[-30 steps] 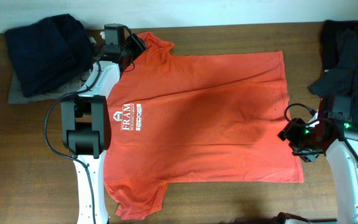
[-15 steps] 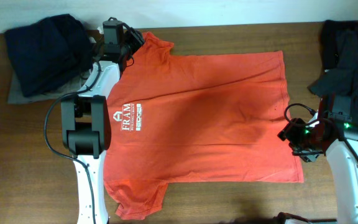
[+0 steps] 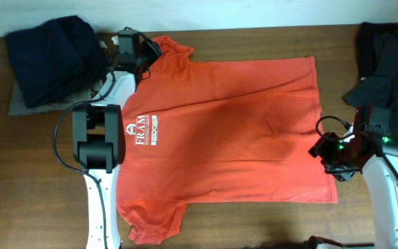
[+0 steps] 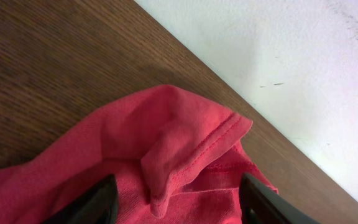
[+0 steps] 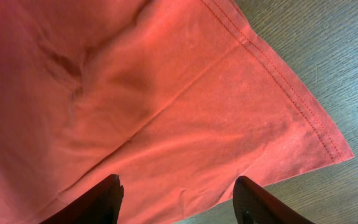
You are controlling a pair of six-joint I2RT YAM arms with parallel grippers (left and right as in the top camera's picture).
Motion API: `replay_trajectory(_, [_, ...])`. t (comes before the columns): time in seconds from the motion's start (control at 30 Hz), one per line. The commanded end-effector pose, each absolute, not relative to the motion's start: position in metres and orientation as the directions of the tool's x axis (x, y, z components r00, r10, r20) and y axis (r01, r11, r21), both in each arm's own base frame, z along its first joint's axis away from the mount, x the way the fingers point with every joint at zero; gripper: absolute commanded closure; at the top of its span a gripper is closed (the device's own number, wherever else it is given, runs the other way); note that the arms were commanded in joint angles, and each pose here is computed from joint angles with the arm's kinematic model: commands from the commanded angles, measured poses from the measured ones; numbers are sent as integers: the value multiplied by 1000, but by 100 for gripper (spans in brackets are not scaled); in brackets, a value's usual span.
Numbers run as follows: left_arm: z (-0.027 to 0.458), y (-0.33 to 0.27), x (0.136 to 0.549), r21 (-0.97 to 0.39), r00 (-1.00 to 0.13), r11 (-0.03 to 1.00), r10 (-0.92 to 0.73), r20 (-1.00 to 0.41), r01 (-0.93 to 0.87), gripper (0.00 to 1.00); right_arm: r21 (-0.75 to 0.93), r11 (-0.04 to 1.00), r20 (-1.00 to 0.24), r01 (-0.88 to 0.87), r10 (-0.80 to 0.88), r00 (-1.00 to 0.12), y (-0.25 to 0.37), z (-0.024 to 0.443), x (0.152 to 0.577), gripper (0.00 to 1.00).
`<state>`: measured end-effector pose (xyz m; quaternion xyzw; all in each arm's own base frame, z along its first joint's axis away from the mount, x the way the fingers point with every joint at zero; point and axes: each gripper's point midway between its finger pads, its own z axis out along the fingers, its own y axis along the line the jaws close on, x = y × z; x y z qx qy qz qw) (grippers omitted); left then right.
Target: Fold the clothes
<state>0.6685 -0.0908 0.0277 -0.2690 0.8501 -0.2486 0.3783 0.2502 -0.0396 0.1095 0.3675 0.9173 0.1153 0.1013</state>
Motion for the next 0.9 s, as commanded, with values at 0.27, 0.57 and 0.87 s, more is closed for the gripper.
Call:
replay_trajectory(0.27, [17,-92,671,-641,-577,721,-651,-493,-265,47,303,716,-115,629,683,-721,-37,116,255,38])
replay_trajectory(0.57, [22,-93,674,-647,-571,719,-651,-501,-253,69,298,715,-105,632,683,-723,-36,115,252,38])
replay_trajectory(0.87, [26,-89,678,-654,-555,717,-656,-512,-244,96,297,715,-102,633,683,-723,-36,115,252,38])
